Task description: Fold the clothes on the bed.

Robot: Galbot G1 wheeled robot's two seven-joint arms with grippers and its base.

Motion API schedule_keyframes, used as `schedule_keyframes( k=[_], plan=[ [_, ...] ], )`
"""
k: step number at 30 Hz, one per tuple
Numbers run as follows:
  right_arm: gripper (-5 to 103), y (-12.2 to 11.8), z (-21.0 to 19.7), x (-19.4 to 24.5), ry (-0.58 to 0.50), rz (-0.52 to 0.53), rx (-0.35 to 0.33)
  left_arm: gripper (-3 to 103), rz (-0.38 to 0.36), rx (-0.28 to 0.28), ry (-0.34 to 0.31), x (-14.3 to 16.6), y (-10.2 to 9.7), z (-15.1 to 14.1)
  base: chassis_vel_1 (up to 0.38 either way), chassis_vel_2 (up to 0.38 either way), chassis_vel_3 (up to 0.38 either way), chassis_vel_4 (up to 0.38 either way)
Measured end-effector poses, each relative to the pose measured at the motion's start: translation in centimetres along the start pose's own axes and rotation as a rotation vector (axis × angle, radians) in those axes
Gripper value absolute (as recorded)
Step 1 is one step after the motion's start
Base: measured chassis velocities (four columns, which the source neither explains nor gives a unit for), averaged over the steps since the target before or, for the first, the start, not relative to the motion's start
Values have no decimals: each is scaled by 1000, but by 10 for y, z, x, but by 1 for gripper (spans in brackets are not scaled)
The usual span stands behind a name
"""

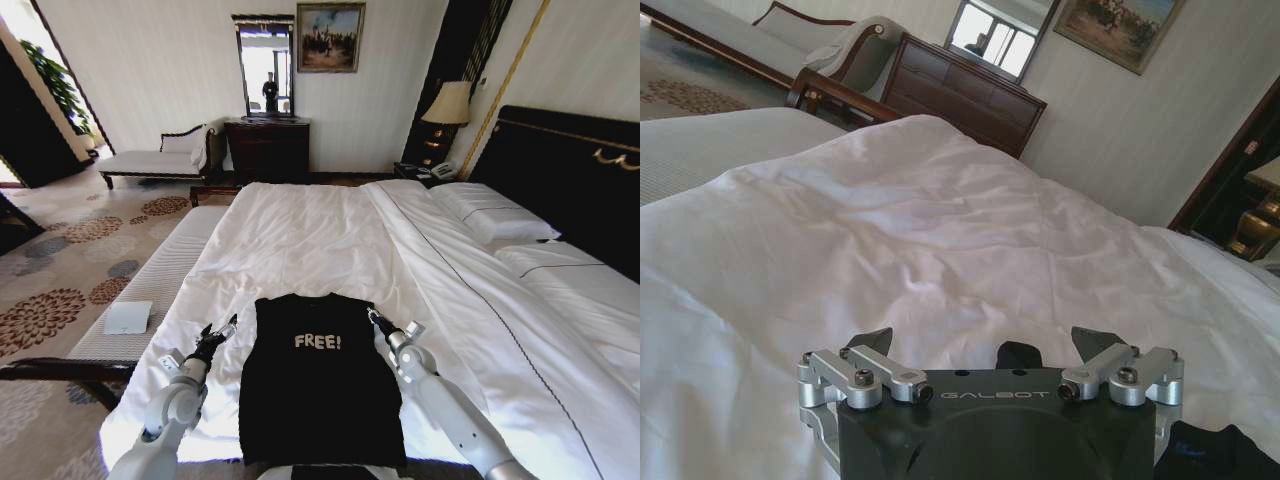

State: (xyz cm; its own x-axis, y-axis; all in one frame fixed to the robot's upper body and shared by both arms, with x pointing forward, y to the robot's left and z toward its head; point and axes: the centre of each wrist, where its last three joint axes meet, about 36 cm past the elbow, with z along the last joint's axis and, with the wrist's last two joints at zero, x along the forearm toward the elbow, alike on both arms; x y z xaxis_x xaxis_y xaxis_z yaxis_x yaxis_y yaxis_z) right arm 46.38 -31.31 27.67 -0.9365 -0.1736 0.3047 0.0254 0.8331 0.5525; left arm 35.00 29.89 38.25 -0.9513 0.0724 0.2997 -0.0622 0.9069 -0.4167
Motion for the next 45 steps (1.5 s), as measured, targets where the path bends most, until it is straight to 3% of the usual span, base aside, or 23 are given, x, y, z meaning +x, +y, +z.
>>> schedule_keyframes(
  k=[4, 11, 18, 23, 31, 33, 36, 39, 42, 45],
  plan=[
    [1, 6, -4, 1, -44, -20, 3, 100, 9, 6, 18, -31, 1, -7, 0, 0, 0, 0],
    [0, 14, -9, 1, -85, -26, 3, 100, 13, 28, 40, -83, 4, -19, 0, 0, 0, 0],
    [0, 17, -6, 2, -98, -13, 20, 100, 1, 57, 115, -140, -2, 2, 0, 0, 0, 0],
    [0, 15, -5, 5, -102, -3, 29, 103, 14, 71, 137, -152, -10, 15, 0, 0, 0, 0],
    [0, 11, -5, 8, -107, 6, 40, 92, 25, 69, 151, -163, -18, 29, 0, 0, 0, 0],
    [0, 11, -6, 8, -108, 8, 41, 76, 25, 73, 154, -168, -22, 33, 0, 0, 0, 0],
    [0, 11, -6, 9, -108, 9, 43, 70, 26, 77, 154, -171, -23, 34, 0, 0, 0, 0],
    [0, 11, -5, 9, -108, 9, 45, 54, 24, 82, 159, -172, -22, 38, 0, 0, 0, 0],
    [0, 10, -5, 8, -106, 11, 46, 48, 24, 86, 159, -172, -22, 40, 0, 0, 0, 0],
    [0, 10, -4, 7, -107, 12, 46, 32, 20, 91, 160, -170, -20, 43, 0, 0, 0, 0]
  ],
)
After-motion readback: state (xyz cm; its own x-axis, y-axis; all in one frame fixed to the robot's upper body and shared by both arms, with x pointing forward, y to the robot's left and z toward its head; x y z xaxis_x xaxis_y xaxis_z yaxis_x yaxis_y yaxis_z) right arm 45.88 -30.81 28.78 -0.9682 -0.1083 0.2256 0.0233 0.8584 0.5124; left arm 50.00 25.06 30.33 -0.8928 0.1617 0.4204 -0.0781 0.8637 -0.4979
